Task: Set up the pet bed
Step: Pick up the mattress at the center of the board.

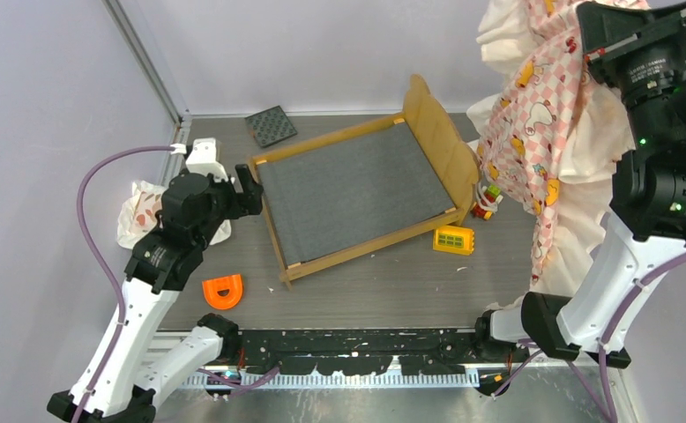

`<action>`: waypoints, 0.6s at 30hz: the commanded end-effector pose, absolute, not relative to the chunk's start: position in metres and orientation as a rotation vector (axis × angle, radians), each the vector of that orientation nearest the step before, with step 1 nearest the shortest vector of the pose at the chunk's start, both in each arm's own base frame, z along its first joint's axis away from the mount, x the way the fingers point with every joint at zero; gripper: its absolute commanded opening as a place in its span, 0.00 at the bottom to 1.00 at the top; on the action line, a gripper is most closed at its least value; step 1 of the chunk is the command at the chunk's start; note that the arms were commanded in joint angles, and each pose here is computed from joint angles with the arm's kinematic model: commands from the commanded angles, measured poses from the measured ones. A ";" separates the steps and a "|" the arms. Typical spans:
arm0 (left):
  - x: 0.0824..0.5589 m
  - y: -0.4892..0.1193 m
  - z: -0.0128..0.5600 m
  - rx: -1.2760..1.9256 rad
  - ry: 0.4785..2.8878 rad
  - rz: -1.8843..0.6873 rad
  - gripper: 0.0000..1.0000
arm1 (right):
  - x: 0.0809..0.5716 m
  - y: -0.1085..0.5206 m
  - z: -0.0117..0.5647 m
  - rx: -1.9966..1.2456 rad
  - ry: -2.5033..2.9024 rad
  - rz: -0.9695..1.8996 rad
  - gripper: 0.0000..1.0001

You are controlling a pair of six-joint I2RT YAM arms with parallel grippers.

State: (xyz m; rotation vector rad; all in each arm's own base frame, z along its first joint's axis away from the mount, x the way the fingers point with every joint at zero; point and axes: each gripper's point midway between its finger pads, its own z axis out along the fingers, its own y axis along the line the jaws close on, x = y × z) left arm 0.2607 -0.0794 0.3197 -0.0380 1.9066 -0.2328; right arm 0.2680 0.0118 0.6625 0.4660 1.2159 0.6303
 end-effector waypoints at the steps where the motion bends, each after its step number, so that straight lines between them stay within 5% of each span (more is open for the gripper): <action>1: 0.253 -0.079 0.320 -0.080 1.891 -0.270 0.82 | 0.257 0.057 0.701 0.297 1.136 0.893 0.01; 18: 0.247 -0.120 0.361 0.012 1.801 -0.546 0.79 | 0.233 0.077 0.777 0.158 0.865 1.159 0.01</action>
